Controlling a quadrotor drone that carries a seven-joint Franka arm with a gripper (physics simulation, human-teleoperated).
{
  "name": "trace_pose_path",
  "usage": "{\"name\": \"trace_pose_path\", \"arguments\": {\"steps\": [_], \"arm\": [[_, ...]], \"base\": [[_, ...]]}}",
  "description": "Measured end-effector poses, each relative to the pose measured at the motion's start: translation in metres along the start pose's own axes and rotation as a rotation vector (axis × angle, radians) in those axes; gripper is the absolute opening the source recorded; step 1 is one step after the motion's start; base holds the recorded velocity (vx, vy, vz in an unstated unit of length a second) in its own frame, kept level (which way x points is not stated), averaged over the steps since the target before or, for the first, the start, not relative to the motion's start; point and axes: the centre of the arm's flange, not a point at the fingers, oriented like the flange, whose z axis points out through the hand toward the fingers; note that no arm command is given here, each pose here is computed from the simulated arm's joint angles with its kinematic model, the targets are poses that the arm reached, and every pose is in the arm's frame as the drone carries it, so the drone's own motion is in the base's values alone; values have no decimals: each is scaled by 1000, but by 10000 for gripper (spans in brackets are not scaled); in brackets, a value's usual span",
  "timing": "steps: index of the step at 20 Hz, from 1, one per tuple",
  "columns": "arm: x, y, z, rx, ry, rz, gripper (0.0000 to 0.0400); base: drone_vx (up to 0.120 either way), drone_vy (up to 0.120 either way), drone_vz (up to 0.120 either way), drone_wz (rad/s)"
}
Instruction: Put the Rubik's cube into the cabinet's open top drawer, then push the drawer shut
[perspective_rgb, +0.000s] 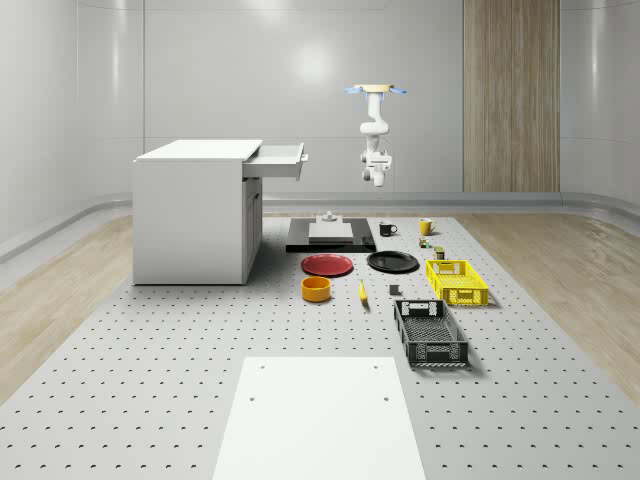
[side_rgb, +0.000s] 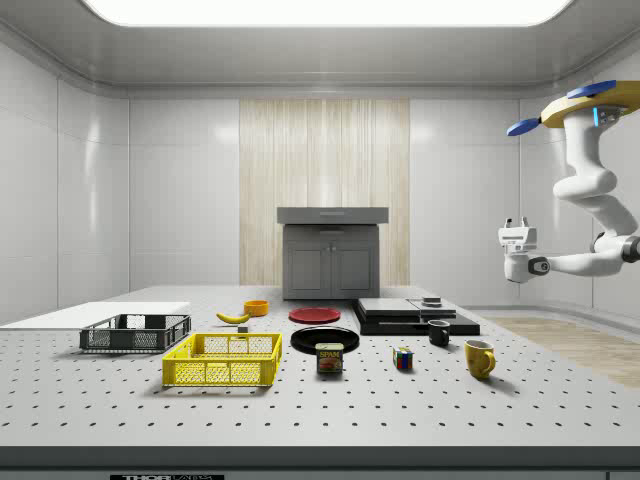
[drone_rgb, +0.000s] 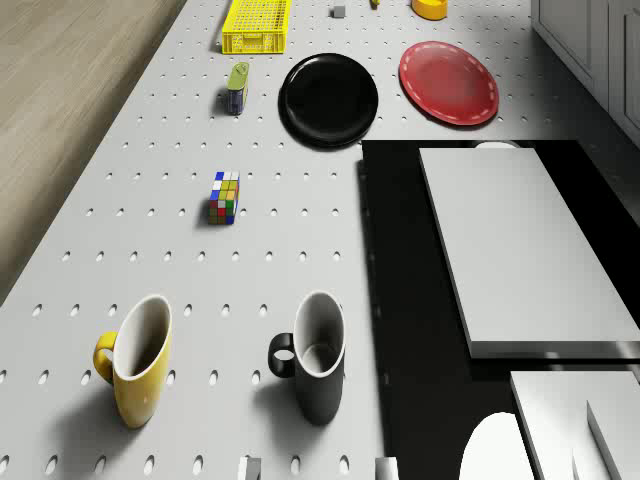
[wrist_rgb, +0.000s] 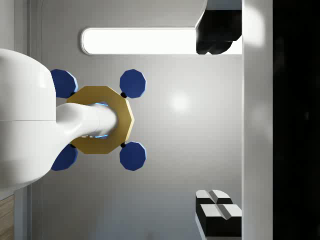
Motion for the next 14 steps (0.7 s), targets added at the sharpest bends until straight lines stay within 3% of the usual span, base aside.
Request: {"name": "trace_pose_path", "arguments": {"steps": [8, 14], "arm": [[-2, 2, -56, 4, 4, 0, 400], [-1, 1, -81, 8, 8, 0, 400]], "base": [[110, 110, 0, 0], [120, 120, 0, 0]]}}
